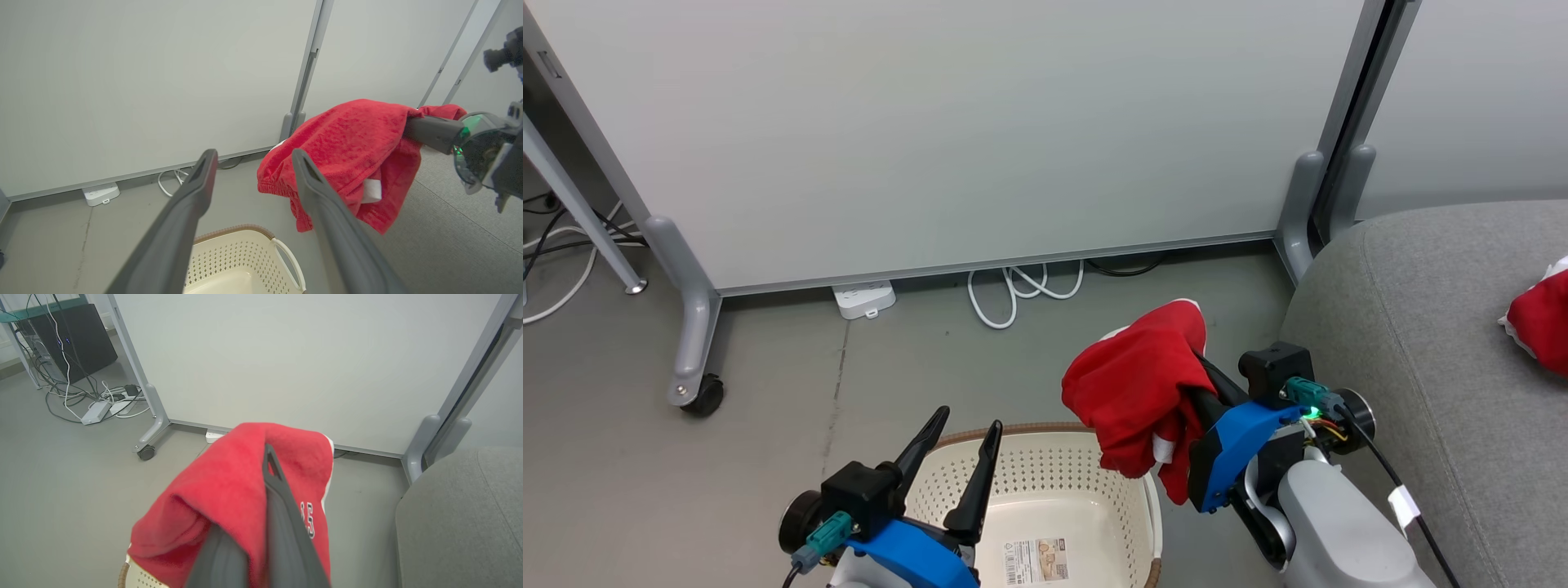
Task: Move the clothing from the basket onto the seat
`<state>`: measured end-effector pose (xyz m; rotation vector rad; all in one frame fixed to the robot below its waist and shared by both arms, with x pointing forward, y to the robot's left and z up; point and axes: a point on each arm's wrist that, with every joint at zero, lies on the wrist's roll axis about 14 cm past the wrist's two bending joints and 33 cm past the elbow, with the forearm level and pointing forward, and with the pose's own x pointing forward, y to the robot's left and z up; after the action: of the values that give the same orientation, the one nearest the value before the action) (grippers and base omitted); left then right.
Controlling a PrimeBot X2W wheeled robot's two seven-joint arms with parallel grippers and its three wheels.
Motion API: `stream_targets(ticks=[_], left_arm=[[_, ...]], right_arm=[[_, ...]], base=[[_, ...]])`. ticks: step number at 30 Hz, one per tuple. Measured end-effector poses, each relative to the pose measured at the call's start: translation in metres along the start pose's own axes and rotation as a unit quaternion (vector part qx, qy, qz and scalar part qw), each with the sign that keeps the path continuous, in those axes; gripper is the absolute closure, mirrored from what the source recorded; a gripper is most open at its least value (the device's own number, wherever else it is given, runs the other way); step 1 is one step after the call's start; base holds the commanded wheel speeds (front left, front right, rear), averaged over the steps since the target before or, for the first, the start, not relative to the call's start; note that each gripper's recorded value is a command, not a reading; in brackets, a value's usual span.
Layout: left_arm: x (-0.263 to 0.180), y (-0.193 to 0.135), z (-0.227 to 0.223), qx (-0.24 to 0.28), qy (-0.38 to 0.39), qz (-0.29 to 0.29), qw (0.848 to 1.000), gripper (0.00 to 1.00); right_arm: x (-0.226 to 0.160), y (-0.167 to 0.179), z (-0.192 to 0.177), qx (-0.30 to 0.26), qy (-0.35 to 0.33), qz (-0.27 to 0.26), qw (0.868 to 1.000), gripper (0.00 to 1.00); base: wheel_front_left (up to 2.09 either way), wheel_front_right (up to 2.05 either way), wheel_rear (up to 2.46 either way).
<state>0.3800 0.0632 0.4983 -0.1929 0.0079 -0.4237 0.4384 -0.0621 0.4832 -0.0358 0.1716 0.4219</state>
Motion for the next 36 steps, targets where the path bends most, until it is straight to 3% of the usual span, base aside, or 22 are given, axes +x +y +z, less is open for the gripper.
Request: stream_targets(ticks=[18,36], left_arm=[[0.012,-0.007,-0.007,-0.007,0.007,-0.010,1.000,0.00],[0.060,-0.097,-0.025,-0.019,0.029,-0.154,0.988,0.00]], right_arm=[[-0.007,-0.013,-0.006,0.008,0.007,-0.017,1.000,1.00],[-0.073,-0.095,-0.021,0.030,0.011,-0.147,0.989,1.00]], base=[[0.00,0.00,0.00],[0.00,0.00,0.00]])
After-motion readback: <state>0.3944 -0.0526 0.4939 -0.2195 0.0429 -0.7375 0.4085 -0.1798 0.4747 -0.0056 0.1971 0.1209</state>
